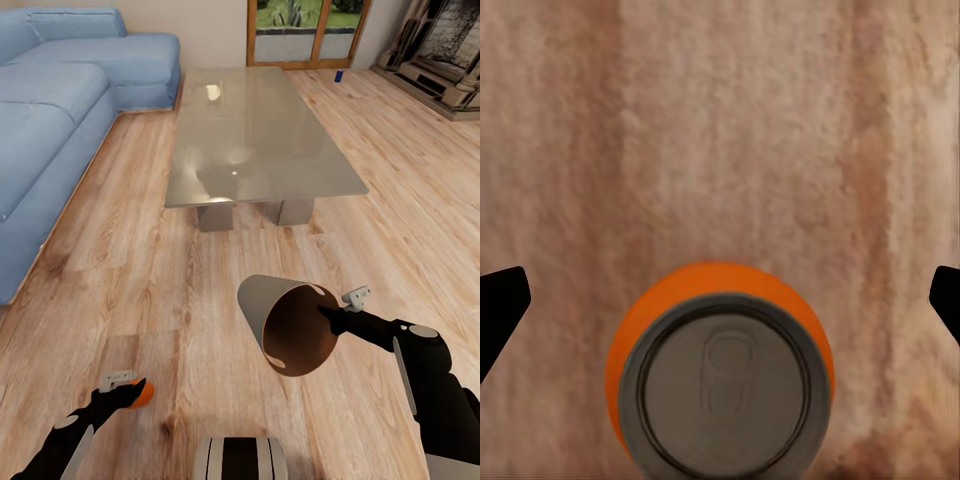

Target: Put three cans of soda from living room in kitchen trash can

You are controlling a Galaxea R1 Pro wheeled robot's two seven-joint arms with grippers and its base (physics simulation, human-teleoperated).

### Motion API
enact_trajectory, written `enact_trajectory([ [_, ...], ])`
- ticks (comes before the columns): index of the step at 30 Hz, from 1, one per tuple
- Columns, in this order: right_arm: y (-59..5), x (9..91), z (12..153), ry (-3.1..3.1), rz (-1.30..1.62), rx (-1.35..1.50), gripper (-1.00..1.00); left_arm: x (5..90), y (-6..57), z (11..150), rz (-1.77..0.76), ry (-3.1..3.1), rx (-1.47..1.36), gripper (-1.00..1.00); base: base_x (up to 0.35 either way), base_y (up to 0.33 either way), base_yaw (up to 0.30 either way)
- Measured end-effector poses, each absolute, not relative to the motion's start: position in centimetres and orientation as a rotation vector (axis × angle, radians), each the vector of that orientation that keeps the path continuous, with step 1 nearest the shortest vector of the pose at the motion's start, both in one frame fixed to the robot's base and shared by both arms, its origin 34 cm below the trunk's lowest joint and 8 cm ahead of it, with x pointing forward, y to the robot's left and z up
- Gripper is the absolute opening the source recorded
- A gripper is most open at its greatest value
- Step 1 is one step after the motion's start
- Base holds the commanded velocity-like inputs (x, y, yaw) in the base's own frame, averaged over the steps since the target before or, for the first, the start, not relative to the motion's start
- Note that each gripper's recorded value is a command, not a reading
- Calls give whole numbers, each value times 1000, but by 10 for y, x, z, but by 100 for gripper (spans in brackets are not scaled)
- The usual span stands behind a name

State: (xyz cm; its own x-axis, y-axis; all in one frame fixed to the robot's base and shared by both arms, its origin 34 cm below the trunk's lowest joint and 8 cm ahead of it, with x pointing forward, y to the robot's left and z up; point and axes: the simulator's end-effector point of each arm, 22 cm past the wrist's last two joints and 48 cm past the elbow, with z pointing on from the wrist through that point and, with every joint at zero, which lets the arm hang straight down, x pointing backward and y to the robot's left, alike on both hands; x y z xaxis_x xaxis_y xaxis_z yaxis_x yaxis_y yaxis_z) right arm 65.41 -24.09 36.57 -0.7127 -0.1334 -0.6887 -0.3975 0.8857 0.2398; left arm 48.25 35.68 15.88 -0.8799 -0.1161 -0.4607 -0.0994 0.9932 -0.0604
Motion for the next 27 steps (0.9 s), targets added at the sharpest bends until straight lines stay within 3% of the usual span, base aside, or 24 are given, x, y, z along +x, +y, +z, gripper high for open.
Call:
enact_trajectory([
  [27, -239, 646, 334, 2397, 510, -370, -100, 464, 355, 137, -49, 2709, -157, 100, 0, 0, 0],
])
